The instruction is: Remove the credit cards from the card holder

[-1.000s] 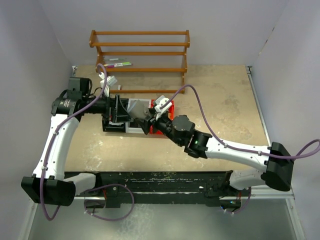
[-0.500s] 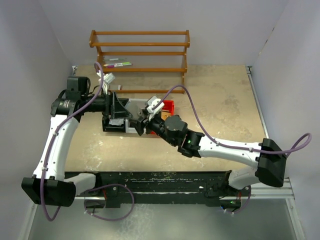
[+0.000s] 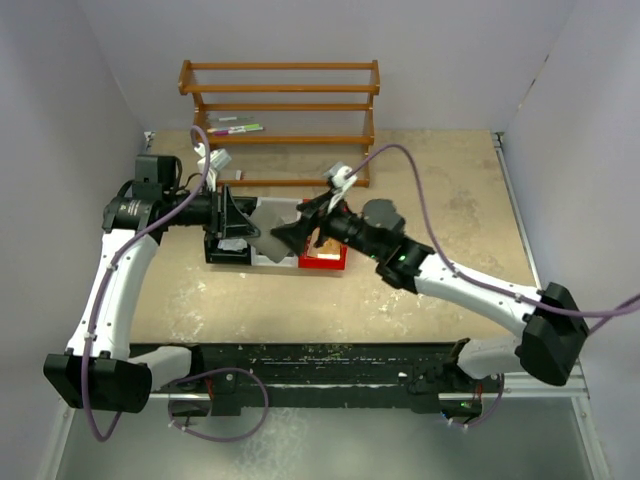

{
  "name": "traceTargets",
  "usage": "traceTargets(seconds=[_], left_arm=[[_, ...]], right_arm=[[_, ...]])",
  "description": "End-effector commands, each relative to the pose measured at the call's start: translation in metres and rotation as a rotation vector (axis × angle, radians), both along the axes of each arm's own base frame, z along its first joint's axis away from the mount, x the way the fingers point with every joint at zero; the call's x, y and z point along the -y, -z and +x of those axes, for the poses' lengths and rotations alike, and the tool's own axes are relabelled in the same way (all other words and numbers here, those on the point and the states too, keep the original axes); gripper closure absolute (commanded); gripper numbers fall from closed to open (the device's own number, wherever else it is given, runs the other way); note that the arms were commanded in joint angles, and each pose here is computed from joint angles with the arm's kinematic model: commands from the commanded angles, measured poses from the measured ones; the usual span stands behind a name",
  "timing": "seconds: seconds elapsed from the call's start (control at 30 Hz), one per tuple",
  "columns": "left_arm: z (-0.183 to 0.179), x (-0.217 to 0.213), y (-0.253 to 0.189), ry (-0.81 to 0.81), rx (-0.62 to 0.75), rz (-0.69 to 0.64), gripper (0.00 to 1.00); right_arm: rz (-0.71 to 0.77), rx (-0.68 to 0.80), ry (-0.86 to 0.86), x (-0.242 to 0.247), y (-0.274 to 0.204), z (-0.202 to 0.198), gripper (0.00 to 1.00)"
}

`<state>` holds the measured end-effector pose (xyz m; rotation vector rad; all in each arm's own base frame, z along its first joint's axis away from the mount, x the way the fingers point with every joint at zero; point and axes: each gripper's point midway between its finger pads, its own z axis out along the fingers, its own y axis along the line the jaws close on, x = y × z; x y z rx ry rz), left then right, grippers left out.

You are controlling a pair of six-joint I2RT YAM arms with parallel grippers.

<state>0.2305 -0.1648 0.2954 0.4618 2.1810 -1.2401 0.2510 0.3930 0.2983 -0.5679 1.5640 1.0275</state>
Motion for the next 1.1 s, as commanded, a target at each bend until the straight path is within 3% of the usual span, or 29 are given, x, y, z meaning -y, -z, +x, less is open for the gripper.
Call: traceTargets(seconds=[0.0, 0.2, 0.37, 0.53, 0.67, 0.87, 1.07], left_arm=[[-0.014, 0.005, -0.03, 0.101, 0.148, -0.042, 0.96], [-0.028, 0.008, -0.039, 0.153, 0.158, -0.073, 0.96], [-0.012, 0.002, -0.034, 0.037, 0.126, -0.028, 0.96], [-0.003, -0.004, -0.013, -0.044, 0.017, 0.022, 0.97], [-0.004, -0.008, -0.005, -0.061, -0.021, 0.054, 0.97], [-0.007, -0.007, -0.008, -0.049, -0.032, 0.048, 0.97], [-0.006, -0.008, -0.006, -0.05, -0.034, 0.056, 0.98]], right_arm=[[0.137, -0.052, -0.286, 0.019, -0.037, -0.041, 0.01], [0.087, -0.048, -0.379, 0.023, -0.031, -0.057, 0.02], [0.015, 0.147, 0.009, 0.046, -0.052, -0.018, 0.1], [-0.185, 0.287, 0.2, 0.033, -0.045, -0.012, 0.19], [-0.218, 0.334, 0.312, 0.03, -0.052, -0.002, 0.28], [-0.268, 0.371, 0.339, 0.02, -0.047, 0.006, 0.38], [-0.266, 0.376, 0.293, 0.006, -0.043, -0.005, 0.4]])
